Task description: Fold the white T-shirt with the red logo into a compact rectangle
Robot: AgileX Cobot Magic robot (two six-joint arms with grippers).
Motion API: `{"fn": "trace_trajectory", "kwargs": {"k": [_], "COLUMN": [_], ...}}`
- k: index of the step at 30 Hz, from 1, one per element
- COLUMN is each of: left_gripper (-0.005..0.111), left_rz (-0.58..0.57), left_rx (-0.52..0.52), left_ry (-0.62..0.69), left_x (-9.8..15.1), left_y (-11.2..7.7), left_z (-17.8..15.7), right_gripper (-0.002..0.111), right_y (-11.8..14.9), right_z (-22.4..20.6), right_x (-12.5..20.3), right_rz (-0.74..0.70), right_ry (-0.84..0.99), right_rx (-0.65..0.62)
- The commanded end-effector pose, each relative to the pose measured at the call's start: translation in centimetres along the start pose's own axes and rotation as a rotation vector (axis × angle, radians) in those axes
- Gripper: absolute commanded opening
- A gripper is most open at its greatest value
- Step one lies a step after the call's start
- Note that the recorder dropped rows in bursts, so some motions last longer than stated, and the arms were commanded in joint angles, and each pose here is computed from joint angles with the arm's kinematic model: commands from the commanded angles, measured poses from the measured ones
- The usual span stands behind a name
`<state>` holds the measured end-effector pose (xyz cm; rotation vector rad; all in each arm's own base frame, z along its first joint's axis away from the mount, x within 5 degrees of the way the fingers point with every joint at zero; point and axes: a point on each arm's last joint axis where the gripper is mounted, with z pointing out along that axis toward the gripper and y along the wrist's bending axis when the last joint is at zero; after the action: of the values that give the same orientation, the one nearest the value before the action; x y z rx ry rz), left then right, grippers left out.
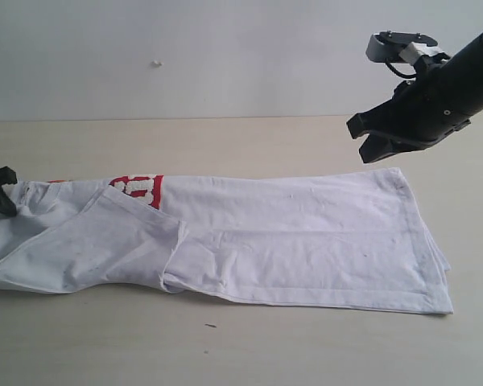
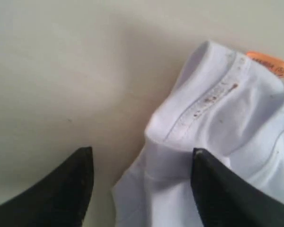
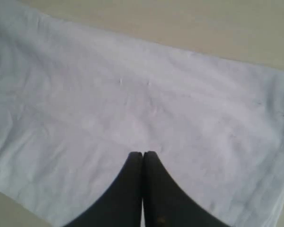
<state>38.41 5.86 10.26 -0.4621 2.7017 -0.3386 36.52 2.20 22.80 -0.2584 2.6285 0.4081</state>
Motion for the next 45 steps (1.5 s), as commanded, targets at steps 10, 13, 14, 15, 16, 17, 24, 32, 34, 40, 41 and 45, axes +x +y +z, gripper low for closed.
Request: {"fn": "trace_trajectory", "kwargs": {"k": [10,13,14,15,16,17,24,32,34,40,41,45], "left_gripper": [0.060,0.058,0.055,0.050,0.043,0.036,0.000,0.000,0.000,0.000,0.000,0.000], "left_rz": [0.011,0.012,0.012,0.012,0.016,0.021,0.040,0.047,0.066,0.113,0.124,0.166], "left_rx": [0.144,0.144,0.147,0.148,0.152,0.154,0.182,0.231,0.249,0.358,0.370,0.397], "left_ry": [0.205,0.205,0.209,0.211,0.216,0.218,0.233,0.117,0.081,0.055,0.048,0.034], "left_x": [2.7,2.7,2.8,2.8,2.8,2.9,3.0,1.2,0.5,-0.8,-0.8,-0.7], "left_y": [-0.5,-0.5,-0.5,-0.5,-0.5,-0.5,-0.8,-2.4,-3.1,-5.5,-5.9,-8.0], "left_z": [2.3,2.3,2.3,2.3,2.3,2.3,2.1,-1.8,-3.3,-7.7,-8.2,-9.5], "right_gripper": [0.000,0.000,0.000,0.000,0.000,0.000,0.000,0.013,0.018,0.038,0.041,0.043], "right_y": [0.2,0.3,0.3,0.3,0.3,0.3,0.4,0.5,0.5,0.7,0.8,1.5], "right_z": [-0.2,-0.2,-0.2,-0.2,-0.2,-0.2,-0.2,-0.2,-0.2,-0.7,-0.9,-2.4], "right_x": [-0.1,-0.2,-0.2,-0.2,-0.2,-0.2,-0.2,-0.3,-0.3,-0.8,-1.0,-1.9], "right_rz": [0.005,0.008,0.008,0.008,0.008,0.008,0.030,0.036,0.036,0.065,0.072,0.059], "right_ry": [-0.004,-0.005,-0.005,-0.005,-0.007,-0.007,-0.015,-0.021,-0.021,-0.017,-0.013,-0.004], "right_rx": [-0.021,-0.024,-0.024,-0.024,-0.022,-0.022,-0.042,-0.052,-0.052,-0.065,-0.072,-0.106]}}
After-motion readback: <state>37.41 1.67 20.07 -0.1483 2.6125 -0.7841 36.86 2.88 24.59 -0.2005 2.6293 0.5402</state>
